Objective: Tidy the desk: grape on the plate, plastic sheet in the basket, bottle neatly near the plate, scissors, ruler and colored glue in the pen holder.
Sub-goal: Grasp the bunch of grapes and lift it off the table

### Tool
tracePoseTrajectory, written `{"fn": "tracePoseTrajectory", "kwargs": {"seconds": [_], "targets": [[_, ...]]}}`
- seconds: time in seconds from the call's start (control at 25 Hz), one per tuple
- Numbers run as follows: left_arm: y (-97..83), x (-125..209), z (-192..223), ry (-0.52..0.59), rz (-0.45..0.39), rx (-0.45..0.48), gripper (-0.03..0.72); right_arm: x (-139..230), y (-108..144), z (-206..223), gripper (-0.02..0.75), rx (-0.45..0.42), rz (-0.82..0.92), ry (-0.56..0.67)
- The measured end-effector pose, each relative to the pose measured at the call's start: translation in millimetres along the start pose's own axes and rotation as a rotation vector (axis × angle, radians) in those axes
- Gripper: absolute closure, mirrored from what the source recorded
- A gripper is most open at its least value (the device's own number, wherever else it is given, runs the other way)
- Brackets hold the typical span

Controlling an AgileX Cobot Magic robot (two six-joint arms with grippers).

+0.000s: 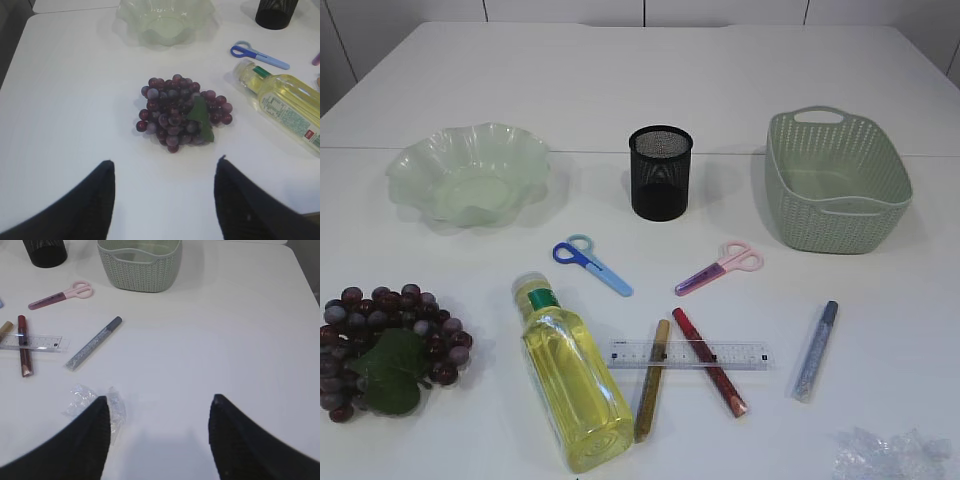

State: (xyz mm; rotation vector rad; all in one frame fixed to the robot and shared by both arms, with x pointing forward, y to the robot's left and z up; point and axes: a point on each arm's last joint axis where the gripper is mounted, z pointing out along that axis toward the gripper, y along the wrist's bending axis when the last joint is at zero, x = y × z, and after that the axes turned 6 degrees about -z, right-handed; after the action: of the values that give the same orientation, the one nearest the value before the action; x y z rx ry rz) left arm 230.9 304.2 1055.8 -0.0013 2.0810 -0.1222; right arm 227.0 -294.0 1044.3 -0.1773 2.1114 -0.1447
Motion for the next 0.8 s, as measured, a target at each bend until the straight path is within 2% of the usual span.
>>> {"fn": "tracePoseTrajectory", "kwargs": {"seconds": [0.8], "targets": [[-2.3, 0.3, 0.0, 0.003, -0.012, 0.025, 0.263, 0.0, 0.0, 0.0, 0.246, 0.000, 0.000, 0.000]]}}
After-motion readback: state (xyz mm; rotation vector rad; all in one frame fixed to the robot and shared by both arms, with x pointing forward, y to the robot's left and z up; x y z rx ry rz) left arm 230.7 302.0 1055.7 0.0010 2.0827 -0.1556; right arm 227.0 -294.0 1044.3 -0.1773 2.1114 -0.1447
